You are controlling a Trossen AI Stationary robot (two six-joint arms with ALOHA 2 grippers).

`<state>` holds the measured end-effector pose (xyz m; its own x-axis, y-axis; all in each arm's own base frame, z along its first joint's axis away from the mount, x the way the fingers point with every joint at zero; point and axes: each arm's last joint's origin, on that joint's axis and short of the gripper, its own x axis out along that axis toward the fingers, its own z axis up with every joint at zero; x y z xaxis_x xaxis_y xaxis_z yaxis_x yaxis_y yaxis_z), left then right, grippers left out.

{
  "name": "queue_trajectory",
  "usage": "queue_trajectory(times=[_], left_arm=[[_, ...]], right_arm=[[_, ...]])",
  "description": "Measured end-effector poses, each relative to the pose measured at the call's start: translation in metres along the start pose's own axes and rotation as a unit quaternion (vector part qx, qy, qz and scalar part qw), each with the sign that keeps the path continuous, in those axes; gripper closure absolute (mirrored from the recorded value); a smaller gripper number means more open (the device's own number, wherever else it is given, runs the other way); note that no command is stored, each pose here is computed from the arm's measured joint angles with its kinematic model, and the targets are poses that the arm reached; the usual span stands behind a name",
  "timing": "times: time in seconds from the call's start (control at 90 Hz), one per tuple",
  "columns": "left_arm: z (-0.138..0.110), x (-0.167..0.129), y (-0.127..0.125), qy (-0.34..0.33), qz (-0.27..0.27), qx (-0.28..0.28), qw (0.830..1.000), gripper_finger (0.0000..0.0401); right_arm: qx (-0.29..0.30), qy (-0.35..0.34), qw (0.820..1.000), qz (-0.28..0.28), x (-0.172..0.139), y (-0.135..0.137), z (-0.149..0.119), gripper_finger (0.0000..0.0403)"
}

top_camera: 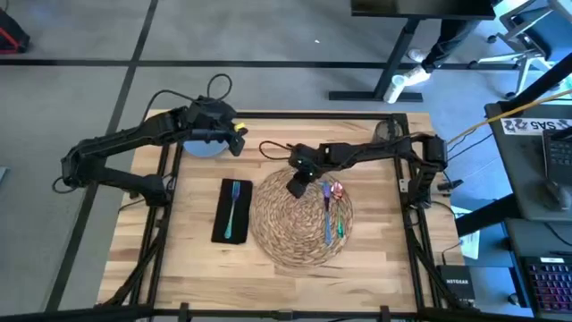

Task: Set table place
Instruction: Put the blue plate on top of the brown placemat

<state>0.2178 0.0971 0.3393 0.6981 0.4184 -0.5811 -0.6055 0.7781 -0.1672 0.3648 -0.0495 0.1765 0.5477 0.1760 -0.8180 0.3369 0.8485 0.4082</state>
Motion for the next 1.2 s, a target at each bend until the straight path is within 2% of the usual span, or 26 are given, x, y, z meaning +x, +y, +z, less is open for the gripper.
queue_trajectory(times=[0.089, 0.222, 0.856, 1.044, 1.2], left_arm=[[0.000, 0.000, 0.000, 0.000, 0.000, 0.000, 1.000, 0.0401], [0.000, 0.000, 0.000, 0.000, 0.000, -0.001, 1.000, 0.0401], [-0.001, 0.000, -0.001, 0.002, 0.001, -0.015, 1.000, 0.0401], [-0.007, 0.000, 0.010, 0.029, 0.067, -0.042, 0.996, 0.0401], [-0.017, -0.002, 0.027, 0.077, 0.148, -0.074, 0.983, 0.0401]], right_arm=[[-0.051, 0.017, 0.998, 0.037, 0.001, 0.008, -0.004, 0.0403], [-0.090, 0.032, 0.995, 0.035, 0.005, 0.016, -0.010, 0.0403], [-0.079, 0.062, 0.995, 0.016, 0.016, 0.010, -0.017, 0.0403], [-0.077, 0.061, 0.995, 0.016, 0.016, 0.010, -0.016, 0.0403], [-0.075, 0.060, 0.995, 0.016, 0.016, 0.010, -0.016, 0.0403]])
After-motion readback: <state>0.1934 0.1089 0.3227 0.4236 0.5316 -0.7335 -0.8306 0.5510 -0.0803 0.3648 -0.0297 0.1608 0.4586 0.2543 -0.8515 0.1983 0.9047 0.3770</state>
